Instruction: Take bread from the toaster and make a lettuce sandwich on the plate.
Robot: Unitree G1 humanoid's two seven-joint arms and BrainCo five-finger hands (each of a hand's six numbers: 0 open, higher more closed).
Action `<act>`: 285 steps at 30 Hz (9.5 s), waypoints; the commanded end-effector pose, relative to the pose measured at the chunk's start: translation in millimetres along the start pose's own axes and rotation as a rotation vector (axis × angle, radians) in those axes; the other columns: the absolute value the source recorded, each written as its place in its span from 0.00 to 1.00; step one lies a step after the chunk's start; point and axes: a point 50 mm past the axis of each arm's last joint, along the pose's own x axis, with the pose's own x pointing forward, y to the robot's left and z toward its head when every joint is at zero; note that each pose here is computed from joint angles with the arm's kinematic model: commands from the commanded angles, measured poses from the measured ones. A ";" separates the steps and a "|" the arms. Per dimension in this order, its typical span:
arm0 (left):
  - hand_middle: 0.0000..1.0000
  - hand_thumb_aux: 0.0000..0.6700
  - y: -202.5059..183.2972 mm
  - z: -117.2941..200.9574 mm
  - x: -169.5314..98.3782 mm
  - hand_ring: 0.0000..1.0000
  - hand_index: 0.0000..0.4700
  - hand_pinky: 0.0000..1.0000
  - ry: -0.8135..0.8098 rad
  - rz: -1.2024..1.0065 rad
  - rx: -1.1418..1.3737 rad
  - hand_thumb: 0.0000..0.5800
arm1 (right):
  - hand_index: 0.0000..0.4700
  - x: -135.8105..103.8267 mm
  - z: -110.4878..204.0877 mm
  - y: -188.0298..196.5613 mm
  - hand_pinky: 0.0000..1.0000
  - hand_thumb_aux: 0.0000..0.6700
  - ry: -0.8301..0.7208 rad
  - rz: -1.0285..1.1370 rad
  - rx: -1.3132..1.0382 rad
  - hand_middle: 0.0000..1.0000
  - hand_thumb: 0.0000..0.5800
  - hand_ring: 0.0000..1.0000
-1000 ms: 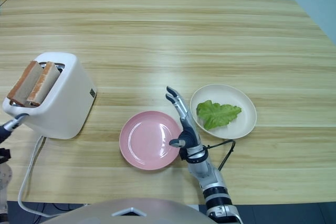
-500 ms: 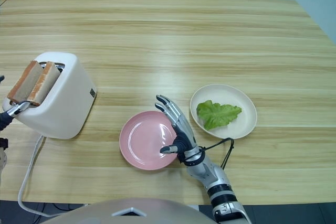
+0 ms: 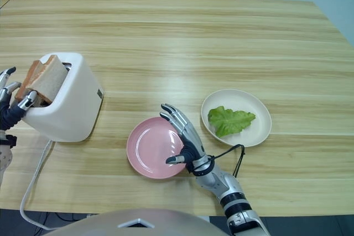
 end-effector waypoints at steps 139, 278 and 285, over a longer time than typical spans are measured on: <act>0.00 0.00 -33.9 133.0 -40.7 0.00 0.00 0.00 -0.437 0.320 -0.406 0.00 | 1.00 13.1 -1.5 -41.5 0.00 1.00 -0.179 0.266 -0.599 0.00 1.00 0.00; 1.00 1.00 -149.3 194.8 -80.8 1.00 1.00 1.00 -0.089 -0.138 -0.775 1.00 | 0.00 -42.1 31.3 -13.0 0.00 0.00 -0.106 0.673 -0.094 0.00 0.00 0.00; 1.00 1.00 -148.1 209.1 -86.8 1.00 1.00 1.00 -0.222 -0.180 -0.764 1.00 | 0.00 -39.0 23.7 -32.5 0.00 0.00 -0.055 0.681 -0.188 0.00 0.00 0.00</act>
